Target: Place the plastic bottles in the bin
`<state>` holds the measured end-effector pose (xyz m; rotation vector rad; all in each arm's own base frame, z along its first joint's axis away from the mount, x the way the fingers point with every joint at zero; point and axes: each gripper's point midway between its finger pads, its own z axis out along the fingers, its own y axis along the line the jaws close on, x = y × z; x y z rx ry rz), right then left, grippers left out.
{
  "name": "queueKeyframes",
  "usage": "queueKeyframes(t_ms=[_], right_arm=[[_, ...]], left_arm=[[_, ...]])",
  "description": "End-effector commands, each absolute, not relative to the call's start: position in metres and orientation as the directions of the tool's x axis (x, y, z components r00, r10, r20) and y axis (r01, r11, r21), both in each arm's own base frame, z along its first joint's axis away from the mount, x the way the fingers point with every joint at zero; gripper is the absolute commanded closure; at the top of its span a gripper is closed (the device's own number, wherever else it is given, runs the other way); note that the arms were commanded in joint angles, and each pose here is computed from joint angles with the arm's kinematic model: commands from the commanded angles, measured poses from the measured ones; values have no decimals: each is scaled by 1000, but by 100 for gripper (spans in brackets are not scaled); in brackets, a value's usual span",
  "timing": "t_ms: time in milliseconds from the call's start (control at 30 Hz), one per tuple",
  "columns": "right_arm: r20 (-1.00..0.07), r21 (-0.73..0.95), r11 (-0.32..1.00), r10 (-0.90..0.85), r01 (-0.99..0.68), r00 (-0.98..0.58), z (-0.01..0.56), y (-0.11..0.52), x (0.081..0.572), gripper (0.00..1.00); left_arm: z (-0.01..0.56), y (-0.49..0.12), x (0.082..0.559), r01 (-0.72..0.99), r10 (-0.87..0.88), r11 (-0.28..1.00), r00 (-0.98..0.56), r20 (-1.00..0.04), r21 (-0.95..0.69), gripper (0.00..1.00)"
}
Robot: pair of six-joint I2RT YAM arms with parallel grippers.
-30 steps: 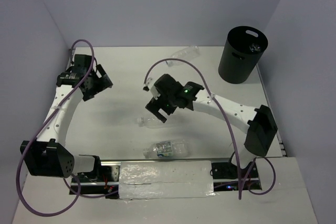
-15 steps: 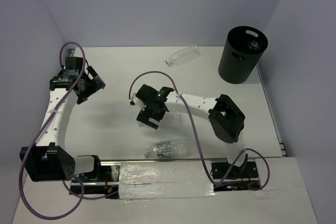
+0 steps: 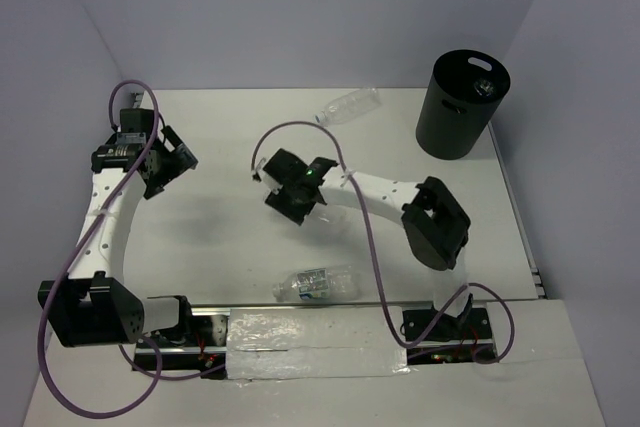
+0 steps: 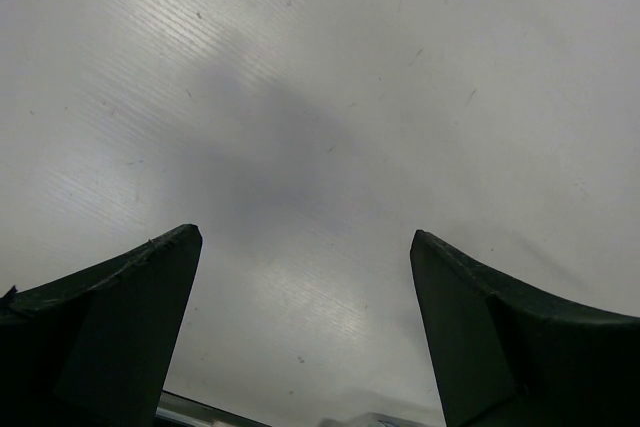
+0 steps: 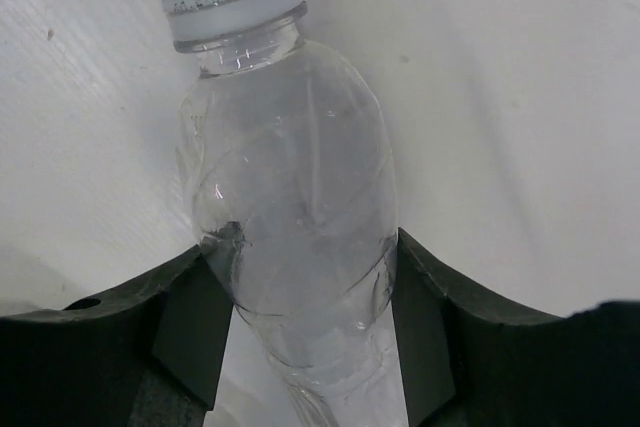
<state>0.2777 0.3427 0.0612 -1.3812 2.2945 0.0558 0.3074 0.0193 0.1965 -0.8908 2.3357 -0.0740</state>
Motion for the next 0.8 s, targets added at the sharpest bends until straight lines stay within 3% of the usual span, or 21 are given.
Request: queueKeyframes(t_ms=[0, 200, 333, 433, 567, 767], right_arm=[[-704, -183, 705, -581, -685, -409, 193, 334, 342, 47], [-943, 28, 915, -110, -403, -314, 369, 231, 413, 45], [-981, 170, 980, 159, -100, -107, 448, 133, 437, 44], [-960, 280, 946, 271, 166, 74, 475, 51, 441, 43], [-918, 386, 870, 328, 308, 223, 481, -18, 447, 42], [-927, 372, 810, 295, 454, 232, 457, -73, 483, 41]], left_arm=[[216, 23, 311, -576, -626, 761, -532, -570, -298, 1], [227, 26, 314, -566, -626, 761, -517, -584, -315, 1], [225, 26, 316, -562, -628, 762, -517, -582, -322, 1], [220, 26, 317, -566, -633, 759, -526, -569, -321, 1], [219, 26, 318, -563, -634, 760, -529, -565, -326, 1], [220, 27, 321, -563, -633, 760, -529, -564, -324, 1]])
